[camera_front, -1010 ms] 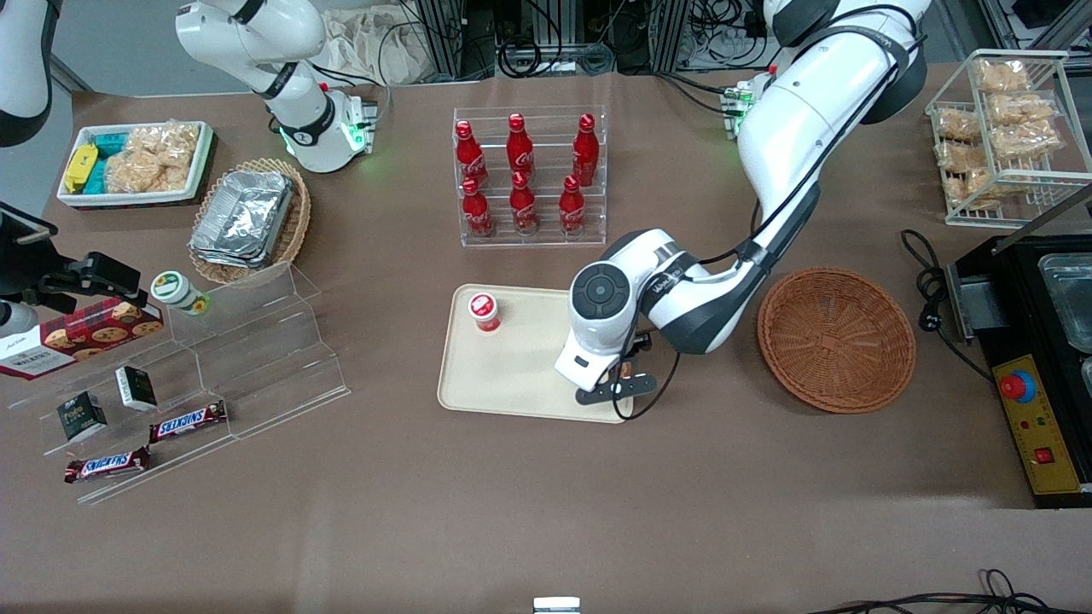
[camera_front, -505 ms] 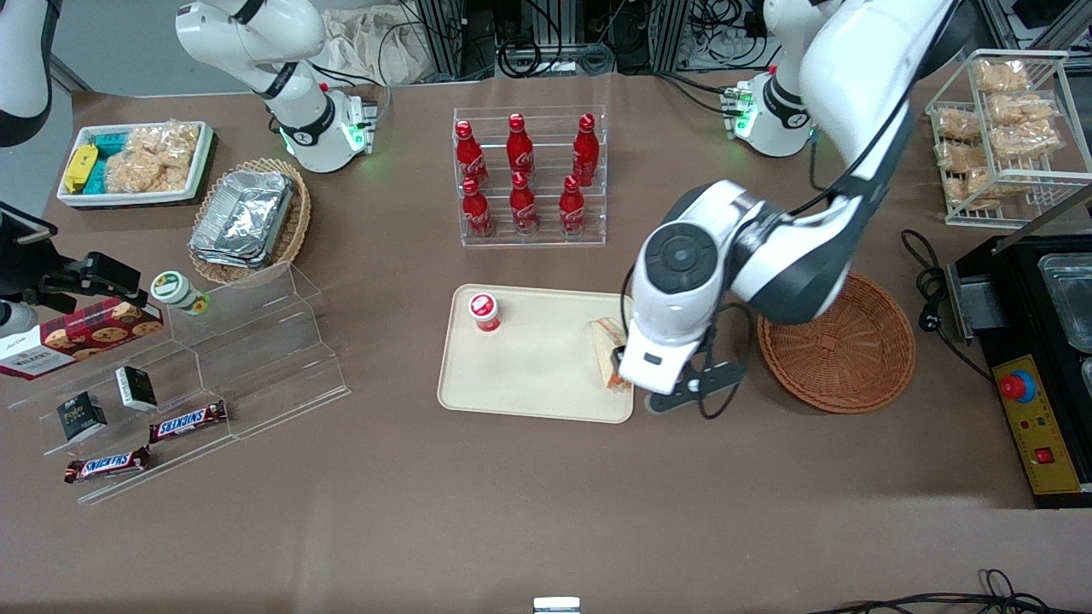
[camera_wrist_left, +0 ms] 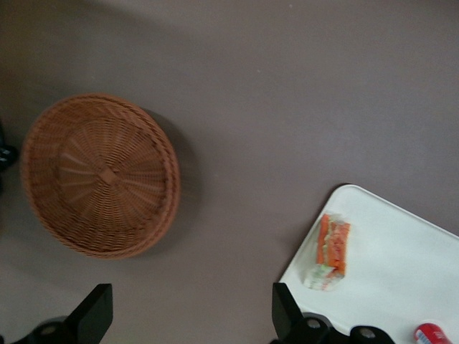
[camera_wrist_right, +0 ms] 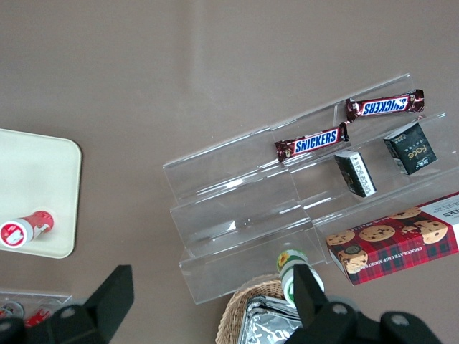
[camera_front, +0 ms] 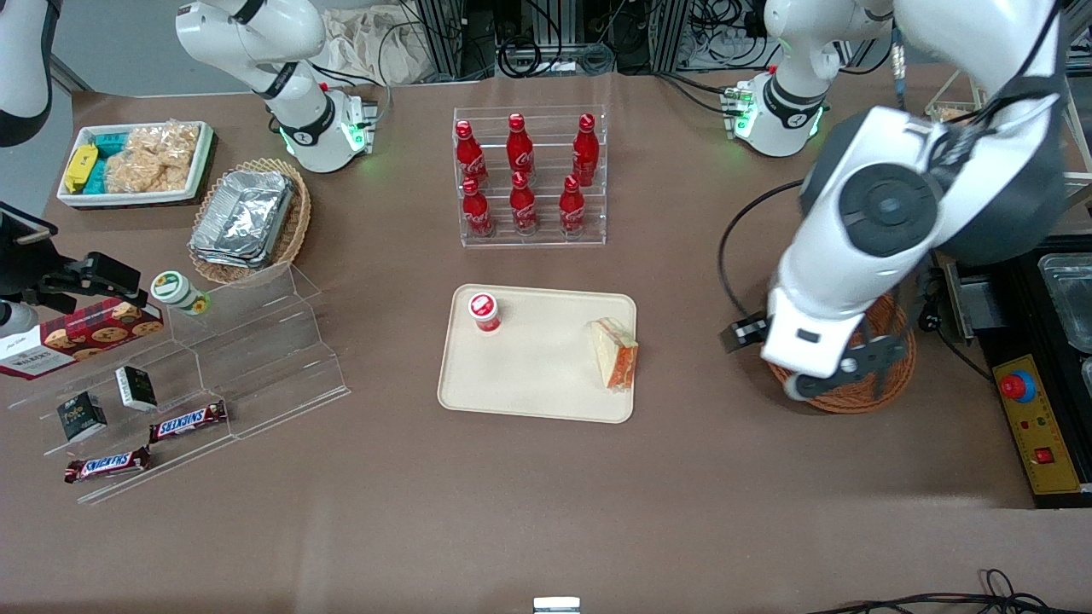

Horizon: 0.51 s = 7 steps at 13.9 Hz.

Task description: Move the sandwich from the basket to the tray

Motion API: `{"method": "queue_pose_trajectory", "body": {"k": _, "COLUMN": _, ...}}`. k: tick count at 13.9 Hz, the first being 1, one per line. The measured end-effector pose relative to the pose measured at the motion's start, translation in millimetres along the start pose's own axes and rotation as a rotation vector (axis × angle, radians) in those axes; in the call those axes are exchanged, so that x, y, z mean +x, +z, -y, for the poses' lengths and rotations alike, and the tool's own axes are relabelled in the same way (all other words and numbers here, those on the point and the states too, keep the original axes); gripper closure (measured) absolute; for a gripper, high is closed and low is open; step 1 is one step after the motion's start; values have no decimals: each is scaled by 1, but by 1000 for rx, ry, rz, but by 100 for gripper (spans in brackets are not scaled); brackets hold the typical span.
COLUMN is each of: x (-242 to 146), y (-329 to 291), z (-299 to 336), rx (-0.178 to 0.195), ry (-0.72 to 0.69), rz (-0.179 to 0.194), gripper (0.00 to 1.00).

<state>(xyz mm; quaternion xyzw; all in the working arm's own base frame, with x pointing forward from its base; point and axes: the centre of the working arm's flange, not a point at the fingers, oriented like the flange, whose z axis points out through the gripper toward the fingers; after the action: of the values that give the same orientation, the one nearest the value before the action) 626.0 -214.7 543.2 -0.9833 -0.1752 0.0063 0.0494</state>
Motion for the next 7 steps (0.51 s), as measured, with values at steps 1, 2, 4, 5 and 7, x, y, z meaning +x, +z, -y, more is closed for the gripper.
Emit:
{"method": "queue_pose_trajectory", "body": {"k": 1, "x": 7, "y": -9, "z": 20, "rx": -10, "ry": 18, "rz": 7, "gripper": 0}}
{"method": "queue_pose_trajectory", "body": {"k": 2, "x": 14, "y": -17, "z": 43, "rx": -21, "ry": 37, "rz": 12, "gripper": 0}}
{"method": "queue_pose_trajectory", "body": {"k": 4, "x": 24, "y": -30, "z": 91, "rx": -41, "ry": 88, "rz": 19, "gripper": 0}}
{"method": "queue_pose_trajectory", "body": {"k": 5, "x": 26, "y": -36, "z": 113, "rx": -43, "ry": 114, "rz": 16, "gripper": 0}}
{"method": "queue_pose_trajectory", "body": {"k": 7, "x": 23, "y": -44, "z": 147, "rx": -43, "ry": 155, "rz": 12, "gripper": 0}}
